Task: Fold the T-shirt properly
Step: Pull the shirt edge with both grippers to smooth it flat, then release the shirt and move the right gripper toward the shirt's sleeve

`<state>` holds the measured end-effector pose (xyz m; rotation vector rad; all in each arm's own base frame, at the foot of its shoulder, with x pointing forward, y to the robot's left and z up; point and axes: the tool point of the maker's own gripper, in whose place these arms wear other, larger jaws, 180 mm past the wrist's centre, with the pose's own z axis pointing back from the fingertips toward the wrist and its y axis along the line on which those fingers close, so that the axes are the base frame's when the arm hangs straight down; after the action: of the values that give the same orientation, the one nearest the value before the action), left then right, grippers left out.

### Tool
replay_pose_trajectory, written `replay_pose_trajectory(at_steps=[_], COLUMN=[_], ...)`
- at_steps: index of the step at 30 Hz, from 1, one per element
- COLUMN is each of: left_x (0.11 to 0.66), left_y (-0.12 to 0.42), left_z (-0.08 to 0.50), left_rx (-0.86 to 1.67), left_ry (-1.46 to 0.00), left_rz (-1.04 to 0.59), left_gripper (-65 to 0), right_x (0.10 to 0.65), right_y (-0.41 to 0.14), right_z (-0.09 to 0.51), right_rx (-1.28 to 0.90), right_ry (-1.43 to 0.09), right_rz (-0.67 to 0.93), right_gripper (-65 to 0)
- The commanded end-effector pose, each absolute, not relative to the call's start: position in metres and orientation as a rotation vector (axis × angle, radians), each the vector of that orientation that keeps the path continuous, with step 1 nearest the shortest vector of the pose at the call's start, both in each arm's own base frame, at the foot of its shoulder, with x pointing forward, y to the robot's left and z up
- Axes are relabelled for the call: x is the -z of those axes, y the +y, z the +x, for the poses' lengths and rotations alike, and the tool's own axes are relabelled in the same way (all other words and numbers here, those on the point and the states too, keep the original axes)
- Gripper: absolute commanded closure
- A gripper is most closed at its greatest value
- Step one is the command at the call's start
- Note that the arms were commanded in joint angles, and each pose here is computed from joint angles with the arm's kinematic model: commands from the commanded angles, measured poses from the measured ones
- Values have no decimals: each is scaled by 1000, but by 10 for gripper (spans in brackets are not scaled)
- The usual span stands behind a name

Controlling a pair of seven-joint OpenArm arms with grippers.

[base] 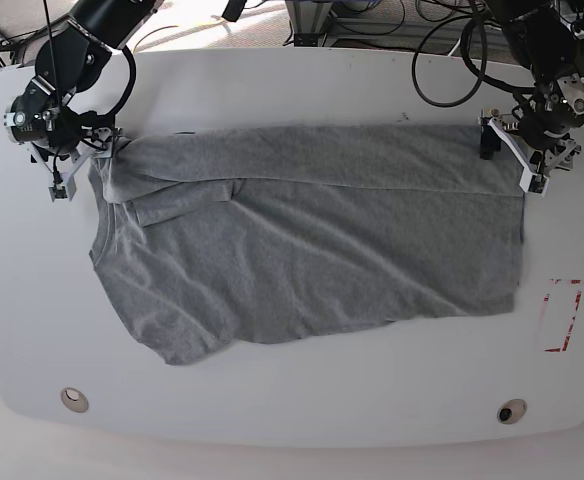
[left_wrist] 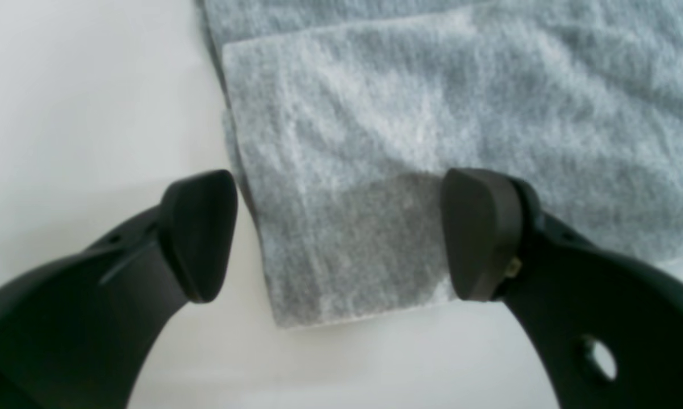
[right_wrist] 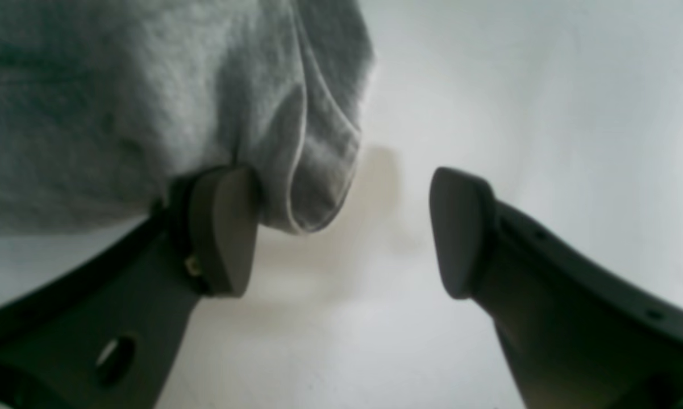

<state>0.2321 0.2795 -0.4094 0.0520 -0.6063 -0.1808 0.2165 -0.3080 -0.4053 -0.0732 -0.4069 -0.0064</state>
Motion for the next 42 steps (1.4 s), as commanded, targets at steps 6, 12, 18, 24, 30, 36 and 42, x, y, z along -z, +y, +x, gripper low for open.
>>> replay_pose_trajectory(at_steps=[6,12,18,24,30,36,42], left_x=[407,423,420,409,403,394,398], left_y=[285,290,292,296,309,319,328], left_z=[237,227,226,217,201,183,159], left_rx=[181,166,172,205,252,304,334], left_ry=[-622,-570,-569,-573,-539,-503,-437], left_rz=[57,38,49,88,139,186,204], left_gripper=[-375,-53,0,0,0,0,-74], right_x=[407,420,417,415,406,394,394], right_y=[-317,-313,-321,-339,-352,-352,-347], right_z=[230,226,225,210,186,161,133], right_rx=[45,62,56,40,4,-43,-68], right_ry=[-453,-428,-432,-398,-350,-318,-275], right_rz=[6,42,21,-21,-92,-156,-177], right_gripper=[-438,-426,-84,-62,-62,-62,-62])
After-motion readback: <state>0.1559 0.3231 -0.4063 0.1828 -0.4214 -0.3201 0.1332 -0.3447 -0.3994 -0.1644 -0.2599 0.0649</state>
